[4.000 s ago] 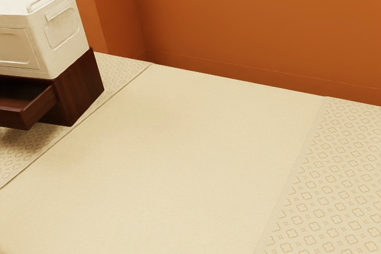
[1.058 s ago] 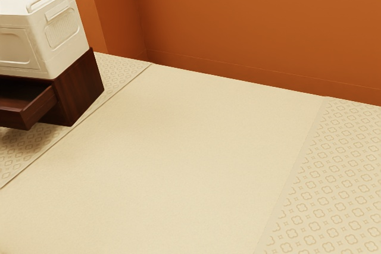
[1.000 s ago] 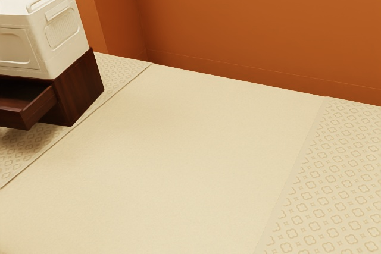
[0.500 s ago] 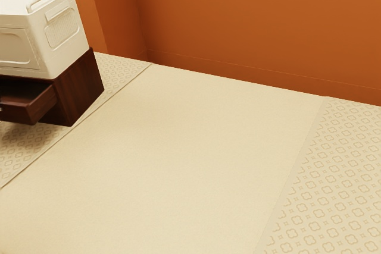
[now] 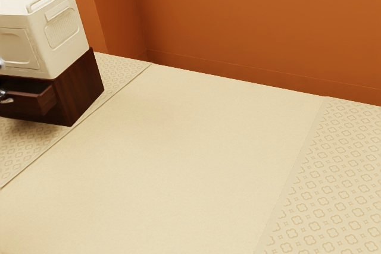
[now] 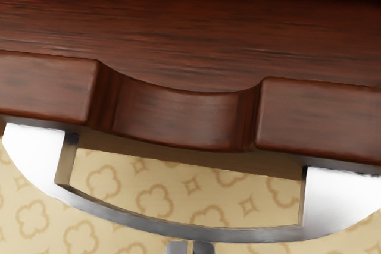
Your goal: Push the drawer handle with one arm to close the drawer
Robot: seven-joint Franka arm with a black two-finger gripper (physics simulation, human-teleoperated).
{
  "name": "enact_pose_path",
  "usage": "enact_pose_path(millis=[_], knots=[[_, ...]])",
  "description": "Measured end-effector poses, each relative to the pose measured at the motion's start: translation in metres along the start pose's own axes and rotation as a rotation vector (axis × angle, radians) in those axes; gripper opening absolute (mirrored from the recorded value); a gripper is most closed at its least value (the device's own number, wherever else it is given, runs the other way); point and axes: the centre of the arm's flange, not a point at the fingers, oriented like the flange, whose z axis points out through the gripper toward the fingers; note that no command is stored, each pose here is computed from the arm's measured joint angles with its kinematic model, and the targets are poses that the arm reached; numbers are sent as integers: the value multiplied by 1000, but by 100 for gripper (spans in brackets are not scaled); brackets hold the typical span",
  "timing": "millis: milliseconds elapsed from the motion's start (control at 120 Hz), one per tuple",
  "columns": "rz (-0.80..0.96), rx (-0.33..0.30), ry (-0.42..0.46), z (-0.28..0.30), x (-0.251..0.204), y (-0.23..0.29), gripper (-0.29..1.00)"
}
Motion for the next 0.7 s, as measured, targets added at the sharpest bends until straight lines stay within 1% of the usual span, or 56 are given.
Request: enact_pose_path(millis=[242,700], knots=[[14,-6,35,7,24,4,-8],[38,-7,91,7,56,9,-8]])
